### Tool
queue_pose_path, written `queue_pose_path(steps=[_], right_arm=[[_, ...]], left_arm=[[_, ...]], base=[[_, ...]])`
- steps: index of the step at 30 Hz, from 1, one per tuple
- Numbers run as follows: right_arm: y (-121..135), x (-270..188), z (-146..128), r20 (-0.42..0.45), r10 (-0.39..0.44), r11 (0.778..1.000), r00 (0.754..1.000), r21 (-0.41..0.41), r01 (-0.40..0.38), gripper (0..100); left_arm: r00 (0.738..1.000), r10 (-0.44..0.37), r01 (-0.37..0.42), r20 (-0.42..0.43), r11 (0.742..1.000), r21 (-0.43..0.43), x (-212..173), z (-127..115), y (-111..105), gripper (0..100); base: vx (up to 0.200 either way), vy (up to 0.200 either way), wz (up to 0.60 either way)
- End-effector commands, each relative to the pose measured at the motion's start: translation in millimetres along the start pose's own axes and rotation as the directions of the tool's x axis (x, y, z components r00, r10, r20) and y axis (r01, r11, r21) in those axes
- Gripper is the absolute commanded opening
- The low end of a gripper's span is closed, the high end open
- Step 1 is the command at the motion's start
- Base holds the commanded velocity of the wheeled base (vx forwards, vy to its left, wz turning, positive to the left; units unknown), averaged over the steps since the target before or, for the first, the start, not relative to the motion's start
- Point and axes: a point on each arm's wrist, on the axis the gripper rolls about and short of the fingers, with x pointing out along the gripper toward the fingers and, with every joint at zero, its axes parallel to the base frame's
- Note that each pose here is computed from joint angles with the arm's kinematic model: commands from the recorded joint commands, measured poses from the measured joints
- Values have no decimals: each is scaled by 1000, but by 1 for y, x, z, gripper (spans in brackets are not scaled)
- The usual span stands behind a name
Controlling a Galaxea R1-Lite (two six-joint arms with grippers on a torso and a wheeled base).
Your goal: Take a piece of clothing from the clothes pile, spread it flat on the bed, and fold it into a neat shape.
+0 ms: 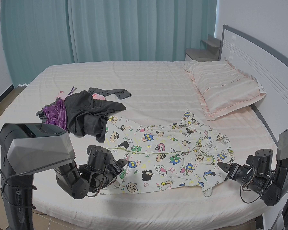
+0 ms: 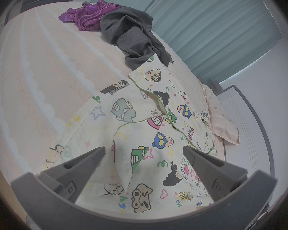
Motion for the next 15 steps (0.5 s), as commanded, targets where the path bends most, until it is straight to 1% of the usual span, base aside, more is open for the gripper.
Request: queue_pose_path(steps=[1,4,5,8,15], right_arm=[[1,0,1,10,10,1000,1000,-1,-10,100],[2,-1,1,12,12,1000,1000,-1,-12,100],[2,0,1,13,13,1000,1000,0,-13,100],[1,0,1,11,10,1000,1000,1,-10,100],[1,0,1,13,10,1000,1000,3,-10,100]], left_arm=[[1000,1,-1,2,1000,3,2,0,0,100],[1000,5,-5,-3,1000,21,2,-2,0,100],[1000,5,-5,-5,999,33,2,-2,1,0],[1000,13,-13,-9,998,56,5,-5,3,0],[1000,26,-26,17,999,43,6,2,6,0]], base=[[0,0,0],[0,0,0],[0,0,0],[0,0,0],[0,0,0]])
